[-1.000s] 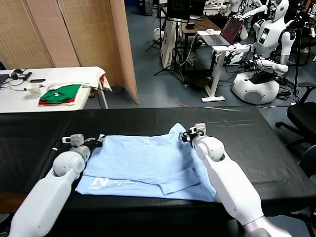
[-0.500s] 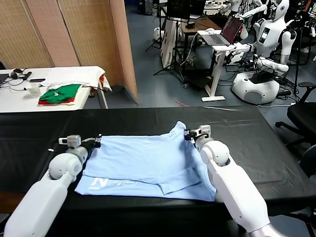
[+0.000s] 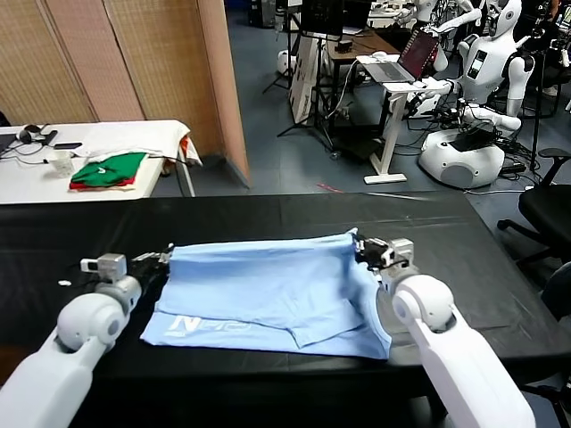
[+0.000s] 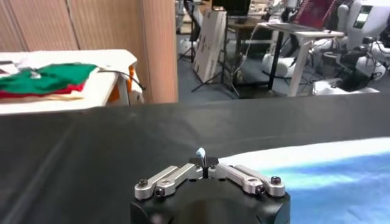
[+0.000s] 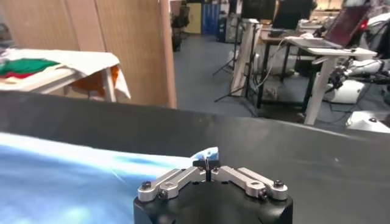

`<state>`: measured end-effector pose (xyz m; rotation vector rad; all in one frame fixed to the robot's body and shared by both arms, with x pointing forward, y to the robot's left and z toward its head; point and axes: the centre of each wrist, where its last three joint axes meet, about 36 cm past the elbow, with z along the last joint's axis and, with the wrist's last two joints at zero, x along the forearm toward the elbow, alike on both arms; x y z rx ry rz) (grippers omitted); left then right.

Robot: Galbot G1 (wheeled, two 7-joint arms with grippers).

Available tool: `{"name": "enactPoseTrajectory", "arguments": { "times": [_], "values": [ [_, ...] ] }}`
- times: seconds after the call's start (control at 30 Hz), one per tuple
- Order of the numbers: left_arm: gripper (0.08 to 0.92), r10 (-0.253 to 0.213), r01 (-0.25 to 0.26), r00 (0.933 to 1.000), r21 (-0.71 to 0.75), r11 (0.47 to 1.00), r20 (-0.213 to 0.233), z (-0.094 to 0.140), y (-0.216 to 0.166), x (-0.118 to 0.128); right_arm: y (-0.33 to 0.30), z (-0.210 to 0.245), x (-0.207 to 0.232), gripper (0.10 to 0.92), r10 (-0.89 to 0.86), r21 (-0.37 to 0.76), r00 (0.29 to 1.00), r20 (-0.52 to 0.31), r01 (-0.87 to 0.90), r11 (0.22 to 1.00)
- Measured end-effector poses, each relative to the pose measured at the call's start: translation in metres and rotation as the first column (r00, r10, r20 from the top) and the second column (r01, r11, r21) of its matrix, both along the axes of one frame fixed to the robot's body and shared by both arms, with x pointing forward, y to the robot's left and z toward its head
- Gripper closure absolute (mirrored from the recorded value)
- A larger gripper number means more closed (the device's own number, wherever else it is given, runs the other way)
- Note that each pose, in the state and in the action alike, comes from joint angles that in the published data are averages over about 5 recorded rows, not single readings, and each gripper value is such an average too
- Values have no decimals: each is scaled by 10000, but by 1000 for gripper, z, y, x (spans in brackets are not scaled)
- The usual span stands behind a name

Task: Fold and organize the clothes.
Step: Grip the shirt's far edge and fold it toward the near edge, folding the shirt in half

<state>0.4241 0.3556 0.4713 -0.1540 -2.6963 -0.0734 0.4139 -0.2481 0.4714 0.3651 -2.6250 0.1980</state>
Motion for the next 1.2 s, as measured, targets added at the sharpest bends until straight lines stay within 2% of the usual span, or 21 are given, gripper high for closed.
{"name": "enactPoseTrajectory", "arguments": {
  "times": [0.33,0.6,0.83,0.93,1.03,1.17,1.2],
  "values": [
    [850,-319,333,9989,414,9986,-331,-4,-11,-32,14,-11,-49,881,376,-475,9964,-764,-413,9980],
    [850,-264,320,9961,660,9973,-843,-24,-13,-52,18,-22,-59,881,408,-437,9931,-1096,-458,9980],
    [850,-256,331,9945,727,9968,-1012,-31,-20,-66,19,-21,-62,870,576,-165,9915,-1168,-599,9981],
    [850,-173,261,9942,818,9963,-1057,-32,-20,-70,19,-17,-66,764,693,30,9907,-1172,-694,9976],
    [806,-34,140,9946,1013,9948,-1040,-34,-21,-72,18,-12,-72,578,677,185,9917,-1094,-661,9976],
    [598,161,-46,9955,1224,9925,-930,-31,-21,-75,16,0,-80,333,597,488,9942,-899,-555,9973],
    [522,208,-95,9958,1245,9922,-896,-30,-20,-76,15,3,-81,265,507,544,9953,-827,-463,9974]
  ]
}}
